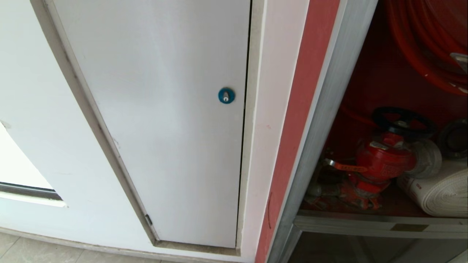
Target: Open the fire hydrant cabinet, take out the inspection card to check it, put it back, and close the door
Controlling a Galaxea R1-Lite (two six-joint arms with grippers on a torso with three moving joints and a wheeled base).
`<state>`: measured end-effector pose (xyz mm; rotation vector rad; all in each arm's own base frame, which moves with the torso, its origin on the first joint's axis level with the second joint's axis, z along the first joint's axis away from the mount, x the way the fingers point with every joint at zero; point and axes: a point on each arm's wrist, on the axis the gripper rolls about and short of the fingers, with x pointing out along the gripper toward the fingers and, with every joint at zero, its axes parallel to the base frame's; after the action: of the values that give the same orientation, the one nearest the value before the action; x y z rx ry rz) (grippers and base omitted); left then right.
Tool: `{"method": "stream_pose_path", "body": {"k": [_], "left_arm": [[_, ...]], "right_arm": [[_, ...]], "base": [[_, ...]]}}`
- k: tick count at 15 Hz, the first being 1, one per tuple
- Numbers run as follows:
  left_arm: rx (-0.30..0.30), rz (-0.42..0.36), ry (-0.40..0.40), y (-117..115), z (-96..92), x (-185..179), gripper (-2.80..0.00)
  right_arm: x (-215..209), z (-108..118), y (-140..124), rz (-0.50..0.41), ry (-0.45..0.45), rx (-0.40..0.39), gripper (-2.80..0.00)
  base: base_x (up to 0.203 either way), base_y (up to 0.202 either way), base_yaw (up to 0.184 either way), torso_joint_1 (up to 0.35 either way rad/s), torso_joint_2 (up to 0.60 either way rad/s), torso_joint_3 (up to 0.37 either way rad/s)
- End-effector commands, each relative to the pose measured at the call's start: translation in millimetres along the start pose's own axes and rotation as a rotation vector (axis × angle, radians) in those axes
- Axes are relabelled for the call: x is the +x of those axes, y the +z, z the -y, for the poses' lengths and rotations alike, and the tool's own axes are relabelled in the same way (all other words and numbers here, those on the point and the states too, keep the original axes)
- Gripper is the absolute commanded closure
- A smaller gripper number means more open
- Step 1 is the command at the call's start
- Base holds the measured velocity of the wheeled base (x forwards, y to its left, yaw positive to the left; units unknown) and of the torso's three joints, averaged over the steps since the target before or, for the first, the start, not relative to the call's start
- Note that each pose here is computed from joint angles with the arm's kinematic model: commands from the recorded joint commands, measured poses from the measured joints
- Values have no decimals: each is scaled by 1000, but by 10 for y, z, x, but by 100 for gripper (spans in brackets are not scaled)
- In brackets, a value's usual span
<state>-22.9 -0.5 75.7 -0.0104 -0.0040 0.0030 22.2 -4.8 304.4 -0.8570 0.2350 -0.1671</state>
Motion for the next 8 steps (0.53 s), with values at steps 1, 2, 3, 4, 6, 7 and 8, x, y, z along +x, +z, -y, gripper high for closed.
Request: {"method": "stream_pose_path", "body": {"k": [1,2,3,4,6,7,8], "left_arm": [[0,-1,2,1,0,1,0],[0,-2,0,-1,0,1,0],[0,-2,2,-3,0,2,0],[0,-2,0,-4,0,2,0],[0,-2,1,-3,0,2,0],[0,-2,1,-2,0,2,0],[0,-1,1,-1,0,1,0]], "right_arm": [[129,-117,136,-64,-8,-81,0],[183,-159,187,-105,-32,-114,0],[245,-200,235,-153,-57,-143,0],[312,-233,267,-210,-84,-171,0],[451,-269,303,-332,-137,-232,0],[521,-276,330,-399,-177,-270,0],[556,-260,349,-446,-211,-298,0]], "base": [[0,0,0,0,0,0],[0,0,0,0,0,0],[0,0,0,0,0,0],[0,0,0,0,0,0],[0,0,0,0,0,0],[0,0,0,0,0,0],[0,0,0,0,0,0]]}}
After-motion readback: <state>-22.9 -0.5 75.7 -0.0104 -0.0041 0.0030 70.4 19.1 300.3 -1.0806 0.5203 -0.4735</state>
